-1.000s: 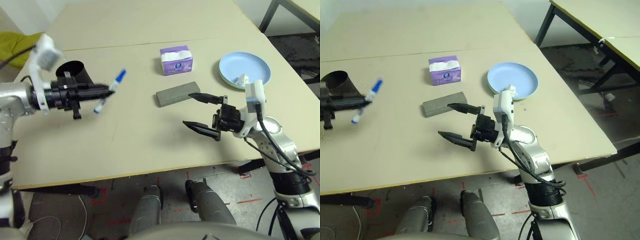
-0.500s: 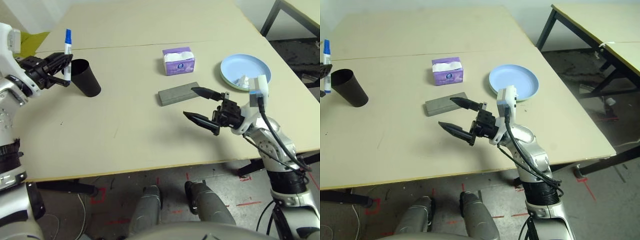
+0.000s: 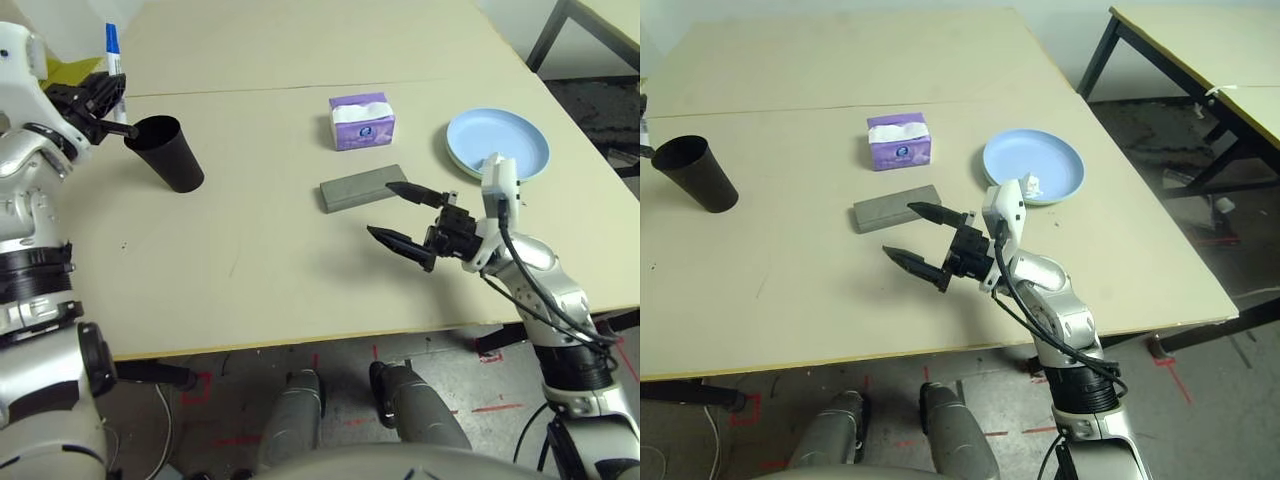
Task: Organize and tidy the items on the table.
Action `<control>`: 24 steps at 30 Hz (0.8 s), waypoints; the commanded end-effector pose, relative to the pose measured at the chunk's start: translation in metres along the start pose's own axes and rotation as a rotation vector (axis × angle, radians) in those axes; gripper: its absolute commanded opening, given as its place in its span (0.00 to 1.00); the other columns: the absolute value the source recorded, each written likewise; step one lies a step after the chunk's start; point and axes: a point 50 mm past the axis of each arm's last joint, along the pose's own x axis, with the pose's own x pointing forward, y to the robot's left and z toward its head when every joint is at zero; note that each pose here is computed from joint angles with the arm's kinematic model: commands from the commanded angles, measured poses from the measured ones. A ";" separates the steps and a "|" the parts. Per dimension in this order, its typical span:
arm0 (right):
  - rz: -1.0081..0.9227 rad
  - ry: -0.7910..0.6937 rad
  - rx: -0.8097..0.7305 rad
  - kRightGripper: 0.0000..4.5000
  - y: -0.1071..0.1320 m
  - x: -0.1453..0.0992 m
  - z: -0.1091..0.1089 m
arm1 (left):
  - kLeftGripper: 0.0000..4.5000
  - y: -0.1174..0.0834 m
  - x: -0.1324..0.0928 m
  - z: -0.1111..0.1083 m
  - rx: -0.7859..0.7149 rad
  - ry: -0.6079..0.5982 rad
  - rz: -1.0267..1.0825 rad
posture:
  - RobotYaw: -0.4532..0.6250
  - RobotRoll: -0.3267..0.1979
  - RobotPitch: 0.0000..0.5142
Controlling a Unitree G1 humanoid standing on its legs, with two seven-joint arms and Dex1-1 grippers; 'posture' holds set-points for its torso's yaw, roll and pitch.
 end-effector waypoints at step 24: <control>0.007 0.031 0.005 1.00 0.002 -0.005 0.002 | 0.99 0.013 0.004 -0.026 -0.033 -0.031 0.077 | 0.36 0.62 0.37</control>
